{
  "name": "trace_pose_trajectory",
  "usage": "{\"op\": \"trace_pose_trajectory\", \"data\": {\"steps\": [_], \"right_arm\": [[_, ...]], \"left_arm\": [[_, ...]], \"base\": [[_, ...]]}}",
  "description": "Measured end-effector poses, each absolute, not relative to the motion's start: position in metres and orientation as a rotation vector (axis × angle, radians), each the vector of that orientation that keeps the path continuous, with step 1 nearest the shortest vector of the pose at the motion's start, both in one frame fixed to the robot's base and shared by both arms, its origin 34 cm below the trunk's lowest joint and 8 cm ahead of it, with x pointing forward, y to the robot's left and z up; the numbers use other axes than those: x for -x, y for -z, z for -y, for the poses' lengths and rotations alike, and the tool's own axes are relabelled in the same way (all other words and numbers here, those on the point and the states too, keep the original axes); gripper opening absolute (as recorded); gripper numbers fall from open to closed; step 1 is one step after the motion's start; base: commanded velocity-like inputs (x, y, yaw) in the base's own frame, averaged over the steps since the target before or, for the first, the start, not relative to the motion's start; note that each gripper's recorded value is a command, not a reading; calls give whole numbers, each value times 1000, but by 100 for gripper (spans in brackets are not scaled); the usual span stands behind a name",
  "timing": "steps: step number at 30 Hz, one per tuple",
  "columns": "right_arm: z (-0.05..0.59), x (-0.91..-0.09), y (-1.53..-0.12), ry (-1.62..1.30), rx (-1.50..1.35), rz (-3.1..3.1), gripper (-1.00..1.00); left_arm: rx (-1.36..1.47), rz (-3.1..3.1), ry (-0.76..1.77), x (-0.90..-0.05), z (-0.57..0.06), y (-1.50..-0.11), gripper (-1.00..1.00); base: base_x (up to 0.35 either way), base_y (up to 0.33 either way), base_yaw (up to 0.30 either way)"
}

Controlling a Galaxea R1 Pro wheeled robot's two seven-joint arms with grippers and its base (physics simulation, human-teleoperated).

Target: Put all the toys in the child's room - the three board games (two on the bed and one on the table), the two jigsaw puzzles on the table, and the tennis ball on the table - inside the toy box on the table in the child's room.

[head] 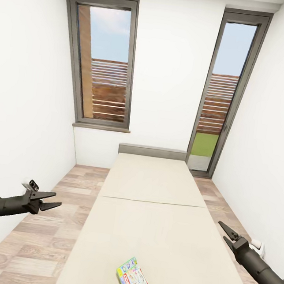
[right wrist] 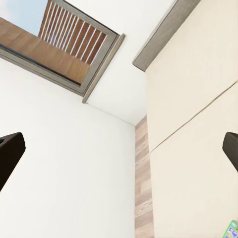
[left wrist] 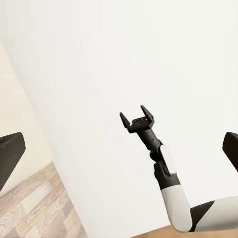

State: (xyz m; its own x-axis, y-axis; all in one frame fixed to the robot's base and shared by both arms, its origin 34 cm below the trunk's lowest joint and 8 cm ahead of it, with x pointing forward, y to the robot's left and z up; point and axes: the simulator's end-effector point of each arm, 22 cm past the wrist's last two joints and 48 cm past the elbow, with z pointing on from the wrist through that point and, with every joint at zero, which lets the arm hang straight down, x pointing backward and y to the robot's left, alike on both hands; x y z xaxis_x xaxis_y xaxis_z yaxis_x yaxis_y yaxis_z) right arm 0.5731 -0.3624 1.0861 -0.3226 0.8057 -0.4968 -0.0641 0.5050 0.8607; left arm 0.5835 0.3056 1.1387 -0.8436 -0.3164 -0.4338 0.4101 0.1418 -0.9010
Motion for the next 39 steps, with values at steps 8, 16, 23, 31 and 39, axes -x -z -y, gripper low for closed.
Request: {"op": "trace_pose_trajectory", "data": {"steps": [8,16,23,31,39], "right_arm": [[362,-573,-1086,-1008,-639,-1672,100],[363,-573,-1086,-1006,-639,-1672,100],[363,-573,-1085,-1006,-641,-1673,100],[364,-574,-1081,-1003,-653,-1674,100],[374,-578,-1065,-967,-696,-1649,100]], "left_arm": [[-91,-1886,1757,-584,-304,-1138,100],[-80,-1908,1738,-587,-300,-1131,100],[-77,-1918,1736,-589,-294,-1127,100],[-46,-2000,1673,-603,-263,-1096,100],[4,-2140,1533,-620,-228,-1052,100]], "base": [[0,-15,0],[0,-72,0],[0,-19,0],[0,-124,0],[0,-14,0]]}}
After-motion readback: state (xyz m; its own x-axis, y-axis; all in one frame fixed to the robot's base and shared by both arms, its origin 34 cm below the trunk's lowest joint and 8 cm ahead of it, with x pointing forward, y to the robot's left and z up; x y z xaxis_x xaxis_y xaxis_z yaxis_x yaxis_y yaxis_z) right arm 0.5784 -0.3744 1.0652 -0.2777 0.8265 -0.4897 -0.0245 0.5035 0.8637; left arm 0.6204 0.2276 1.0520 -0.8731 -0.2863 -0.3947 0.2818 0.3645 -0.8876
